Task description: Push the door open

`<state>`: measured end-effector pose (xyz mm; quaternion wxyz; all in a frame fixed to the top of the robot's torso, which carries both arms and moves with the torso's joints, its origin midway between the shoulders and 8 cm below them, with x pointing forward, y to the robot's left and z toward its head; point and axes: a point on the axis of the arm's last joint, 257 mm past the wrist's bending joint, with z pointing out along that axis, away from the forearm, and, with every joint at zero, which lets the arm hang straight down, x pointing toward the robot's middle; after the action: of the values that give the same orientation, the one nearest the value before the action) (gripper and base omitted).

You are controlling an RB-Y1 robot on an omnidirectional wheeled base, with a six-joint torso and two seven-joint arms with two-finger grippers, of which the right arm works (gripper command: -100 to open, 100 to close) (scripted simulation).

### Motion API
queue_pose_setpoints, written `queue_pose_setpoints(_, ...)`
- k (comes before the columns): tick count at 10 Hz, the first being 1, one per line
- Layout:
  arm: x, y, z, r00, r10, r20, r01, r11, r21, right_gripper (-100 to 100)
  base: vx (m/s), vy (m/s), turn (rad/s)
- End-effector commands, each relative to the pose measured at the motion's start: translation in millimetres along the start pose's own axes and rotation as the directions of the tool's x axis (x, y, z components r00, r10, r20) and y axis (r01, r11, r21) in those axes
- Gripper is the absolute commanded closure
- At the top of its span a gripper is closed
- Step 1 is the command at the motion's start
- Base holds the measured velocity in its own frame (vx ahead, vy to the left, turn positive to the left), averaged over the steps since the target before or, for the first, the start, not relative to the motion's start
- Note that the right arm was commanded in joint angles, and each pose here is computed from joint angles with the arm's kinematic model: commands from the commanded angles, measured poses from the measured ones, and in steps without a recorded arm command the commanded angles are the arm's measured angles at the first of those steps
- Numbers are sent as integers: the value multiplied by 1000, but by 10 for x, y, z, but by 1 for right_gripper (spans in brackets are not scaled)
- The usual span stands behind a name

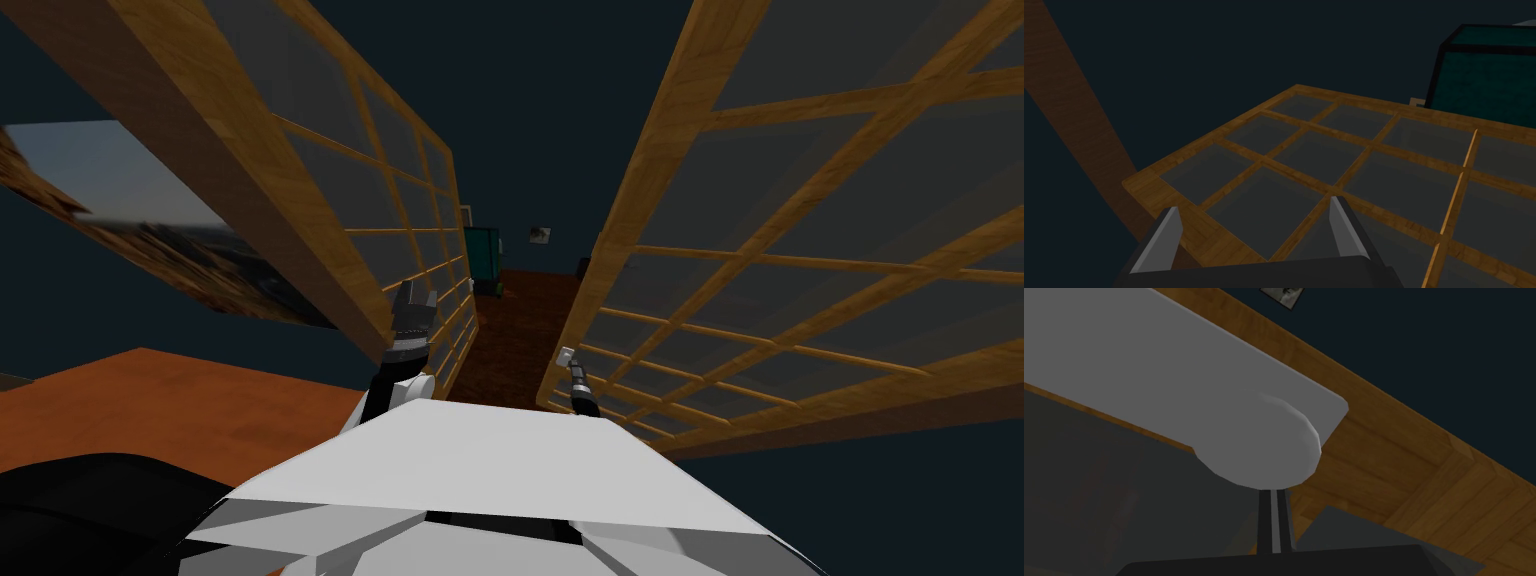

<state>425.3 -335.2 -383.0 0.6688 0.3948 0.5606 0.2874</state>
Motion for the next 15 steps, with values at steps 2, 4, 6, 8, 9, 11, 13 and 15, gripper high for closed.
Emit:
queue_pose_setpoints(2,-17,-5,0,997,79,11,-79,997,4,-100,-15,-7,53)
queue_pose_setpoints(4,-28,-9,0,991,131,19,-131,991,5,-100,-39,-9,41)
queue_pose_setpoints(6,-42,-14,0,979,199,31,-200,980,7,-100,-34,-7,55)
queue_pose_setpoints(8,-58,-20,-2,963,267,43,-267,964,7,-100,-38,-11,60)
queue_pose_setpoints(9,-58,-20,-2,960,275,44,-276,961,6,-100,-28,-12,18)
queue_pose_setpoints(11,-75,-27,-3,936,348,58,-349,937,4,-100,-27,-6,52)
queue_pose_setpoints(13,-84,-31,-5,915,398,66,-399,917,2,-100,-27,-7,37)
queue_pose_setpoints(15,-93,-35,-6,894,441,74,-442,897,-1,-100,-37,-10,53)
